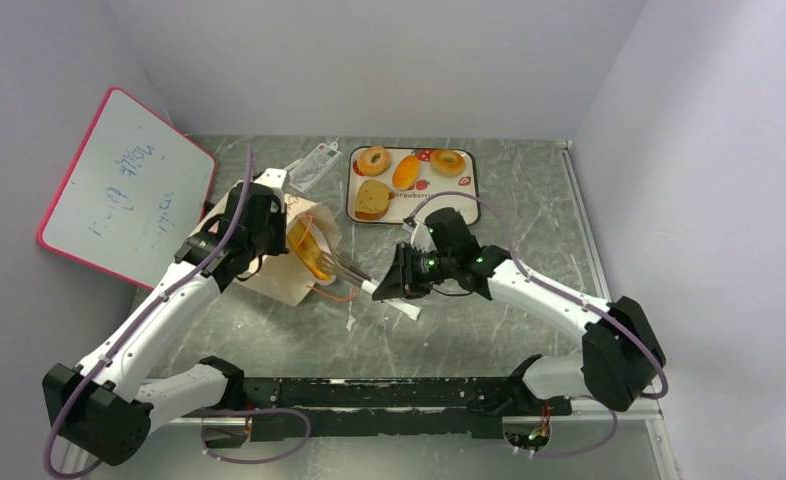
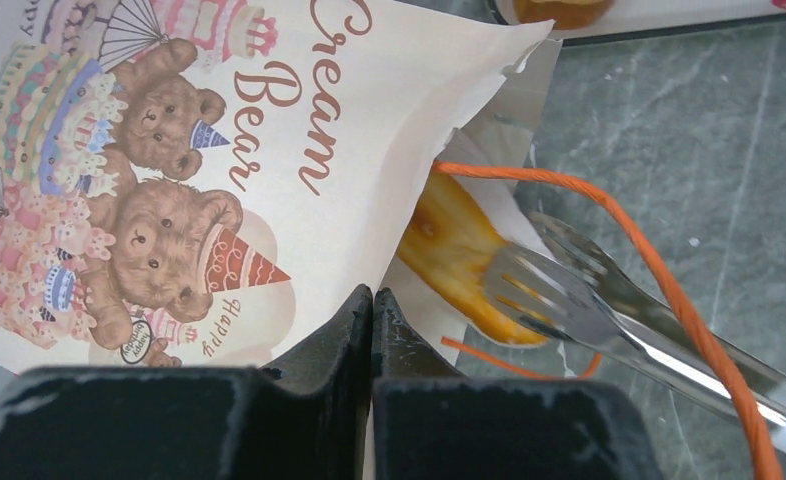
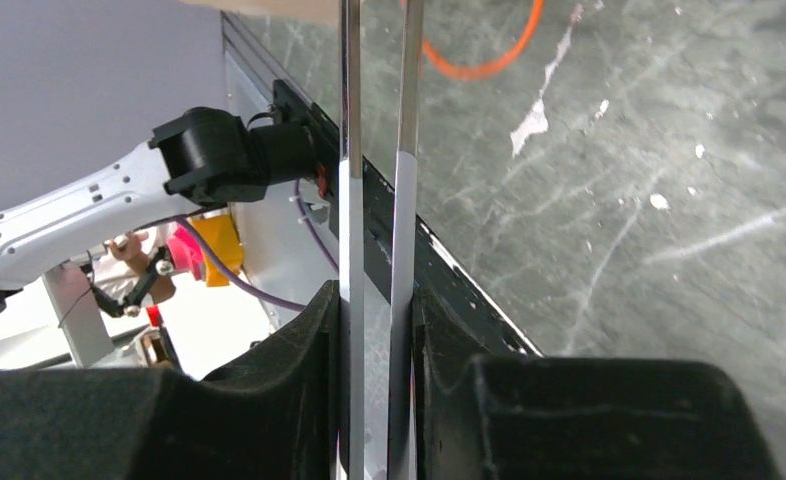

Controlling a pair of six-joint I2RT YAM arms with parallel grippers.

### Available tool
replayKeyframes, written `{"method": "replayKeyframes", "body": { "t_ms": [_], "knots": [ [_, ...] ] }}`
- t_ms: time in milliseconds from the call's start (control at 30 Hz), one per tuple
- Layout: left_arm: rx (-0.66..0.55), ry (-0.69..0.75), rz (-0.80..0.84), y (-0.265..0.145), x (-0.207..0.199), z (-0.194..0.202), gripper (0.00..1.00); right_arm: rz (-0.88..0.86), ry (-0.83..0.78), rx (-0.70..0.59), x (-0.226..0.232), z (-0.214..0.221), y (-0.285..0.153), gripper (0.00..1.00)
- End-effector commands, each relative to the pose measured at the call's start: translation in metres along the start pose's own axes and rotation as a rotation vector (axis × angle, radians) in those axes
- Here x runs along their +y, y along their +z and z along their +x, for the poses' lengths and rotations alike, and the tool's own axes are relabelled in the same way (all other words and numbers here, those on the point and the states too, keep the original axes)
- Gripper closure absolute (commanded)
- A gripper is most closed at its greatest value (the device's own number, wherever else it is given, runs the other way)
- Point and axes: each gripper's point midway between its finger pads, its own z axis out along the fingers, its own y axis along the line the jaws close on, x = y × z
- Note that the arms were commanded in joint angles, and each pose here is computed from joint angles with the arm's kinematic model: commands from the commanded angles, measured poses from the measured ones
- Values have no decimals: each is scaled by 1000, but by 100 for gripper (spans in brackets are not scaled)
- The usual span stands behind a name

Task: Take the fake bread out of the paper bag
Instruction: Take out the fake bread from the paper bag, then place the fake bread in the container.

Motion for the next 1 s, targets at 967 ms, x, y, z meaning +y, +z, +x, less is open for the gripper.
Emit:
{"method": "replayKeyframes", "body": {
  "t_ms": [967],
  "knots": [
    [-128, -69, 24, 9, 24, -24, 93, 583, -20, -575, -37, -128, -148, 100]
  ]
}}
